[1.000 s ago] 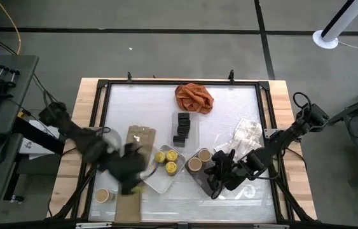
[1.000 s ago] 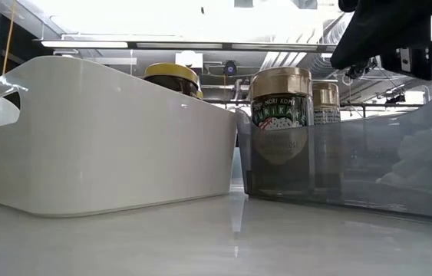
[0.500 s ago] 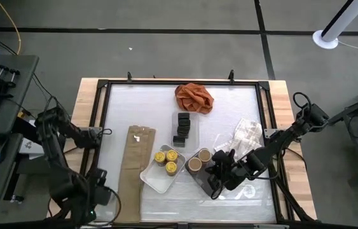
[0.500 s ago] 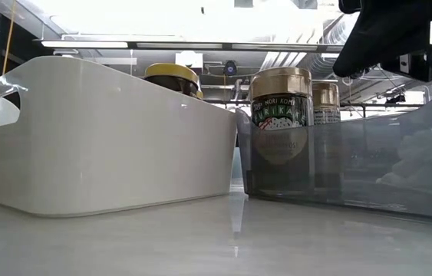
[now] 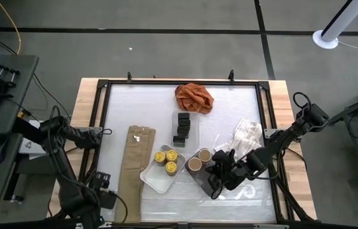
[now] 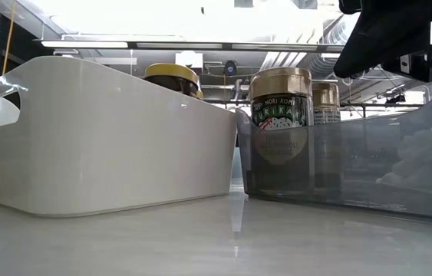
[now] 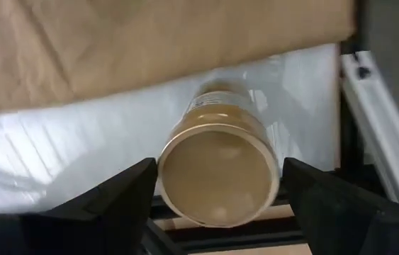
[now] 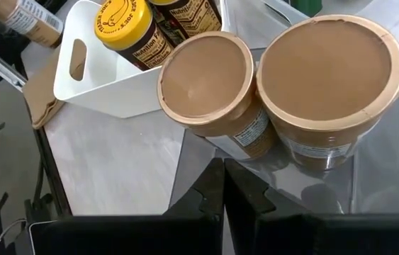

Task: Sort spices by type
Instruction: Put the gold seasoning bottle into the black transparent bin

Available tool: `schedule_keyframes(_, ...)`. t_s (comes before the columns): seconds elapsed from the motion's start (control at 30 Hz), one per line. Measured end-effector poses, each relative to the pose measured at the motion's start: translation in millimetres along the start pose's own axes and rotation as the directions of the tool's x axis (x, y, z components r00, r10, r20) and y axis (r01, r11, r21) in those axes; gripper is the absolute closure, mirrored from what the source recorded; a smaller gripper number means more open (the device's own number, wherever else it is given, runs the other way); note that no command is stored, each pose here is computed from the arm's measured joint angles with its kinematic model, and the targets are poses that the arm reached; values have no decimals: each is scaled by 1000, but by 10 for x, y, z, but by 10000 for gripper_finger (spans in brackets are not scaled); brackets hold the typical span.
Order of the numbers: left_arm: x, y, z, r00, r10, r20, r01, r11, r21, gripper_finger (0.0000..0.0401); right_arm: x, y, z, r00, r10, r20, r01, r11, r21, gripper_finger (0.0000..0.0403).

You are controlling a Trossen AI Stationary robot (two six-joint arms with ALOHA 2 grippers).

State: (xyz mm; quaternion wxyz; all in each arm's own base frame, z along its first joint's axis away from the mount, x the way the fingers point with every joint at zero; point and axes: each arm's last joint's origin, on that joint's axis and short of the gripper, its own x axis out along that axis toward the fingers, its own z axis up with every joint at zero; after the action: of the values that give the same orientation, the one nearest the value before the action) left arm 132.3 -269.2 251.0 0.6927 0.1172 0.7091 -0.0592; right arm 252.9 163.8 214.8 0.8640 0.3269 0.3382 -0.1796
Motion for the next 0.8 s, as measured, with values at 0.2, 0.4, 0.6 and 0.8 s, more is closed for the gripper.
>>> schedule_keyframes(0.2,96,91,-82,1000,2,-7,-3,994,-106,107,0,1,-2,1000,2,-5,-2,1000,0,403)
schedule_keyframes(0.4,233,119,-122,1000,13,-16,-14,998,-62,107,0,2,-5,1000,6,-16,-6,1000,4,403)
schedule_keyframes(0.6,338,139,-131,999,11,-35,-13,998,-56,109,-2,4,-9,1000,9,-21,-9,1000,8,403)
schedule_keyframes(0.8,233,286,-64,1000,-25,-2,25,991,-130,162,-102,36,-17,998,50,-27,-50,999,5,403)
